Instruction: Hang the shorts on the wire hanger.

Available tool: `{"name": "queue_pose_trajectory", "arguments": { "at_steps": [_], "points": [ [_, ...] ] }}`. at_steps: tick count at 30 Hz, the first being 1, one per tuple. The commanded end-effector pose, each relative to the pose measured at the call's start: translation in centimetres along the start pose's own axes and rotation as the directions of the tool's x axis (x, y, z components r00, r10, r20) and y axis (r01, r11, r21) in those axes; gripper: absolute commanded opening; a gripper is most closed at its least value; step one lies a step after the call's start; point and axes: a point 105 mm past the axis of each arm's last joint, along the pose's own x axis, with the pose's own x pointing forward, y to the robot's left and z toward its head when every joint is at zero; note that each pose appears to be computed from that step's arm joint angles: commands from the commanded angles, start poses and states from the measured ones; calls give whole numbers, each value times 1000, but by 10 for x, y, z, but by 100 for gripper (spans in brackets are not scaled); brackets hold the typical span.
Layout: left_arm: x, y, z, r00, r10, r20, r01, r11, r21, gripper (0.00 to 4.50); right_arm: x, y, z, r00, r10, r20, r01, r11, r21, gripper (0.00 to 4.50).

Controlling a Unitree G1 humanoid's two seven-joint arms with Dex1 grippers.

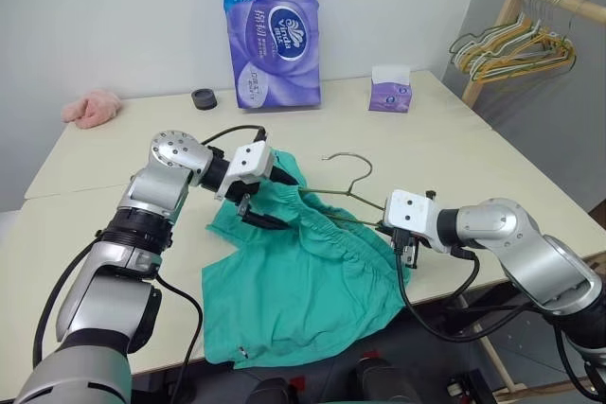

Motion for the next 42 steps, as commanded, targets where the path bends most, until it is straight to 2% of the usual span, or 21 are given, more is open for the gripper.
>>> {"name": "queue_pose_trajectory", "arguments": {
  "at_steps": [1,4,13,15,19,22,24,30,31,33,34,36,38,40,42],
  "points": [
    [3,2,6,1000,3,9,-3,1000,27,408,-8,-6,19,998,-30,52,33,997,-74,0],
    [4,3,4,1000,0,12,0,1000,17,329,-8,-6,21,998,-28,57,33,996,-86,0],
    [8,-3,0,1000,-25,19,24,1000,10,48,-11,-3,31,995,-6,98,19,990,-139,0],
    [9,-3,1,999,-26,26,26,1000,8,2,-11,-3,35,994,-4,112,25,982,-189,0],
    [10,-4,0,999,-25,23,25,1000,8,2,-12,3,34,993,38,114,-13,977,-213,0],
    [10,-3,2,999,-20,25,19,1000,11,0,-15,1,32,993,35,109,-10,974,-225,71],
    [11,-3,0,1000,-16,26,15,1000,9,0,-18,1,28,995,50,84,-27,969,-247,133],
    [12,-4,-5,1000,-5,24,5,1000,3,0,-40,0,-12,993,88,-79,-105,964,-246,324],
    [11,-3,-6,1000,1,23,-1,1000,3,0,-45,-4,-19,994,57,-90,-76,972,-221,359],
    [8,-2,-9,1000,19,23,-19,1000,0,0,-57,-7,-32,995,11,-95,-23,993,-118,422],
    [6,-1,-11,999,30,21,-30,1000,-5,0,-62,-3,-38,997,2,-76,-3,1000,-15,447],
    [4,0,-14,999,41,15,-41,999,-9,0,-67,6,-39,999,-34,-5,35,987,155,447],
    [2,0,-17,999,49,13,-49,999,-15,0,-67,7,-38,989,-139,60,118,955,272,447],
    [0,0,-21,998,62,12,-61,998,-27,0,-66,14,-40,970,-225,97,168,900,401,447],
    [-4,1,-24,997,74,6,-74,997,-37,0,-62,29,-45,957,-263,120,161,829,535,447]
  ]
}}
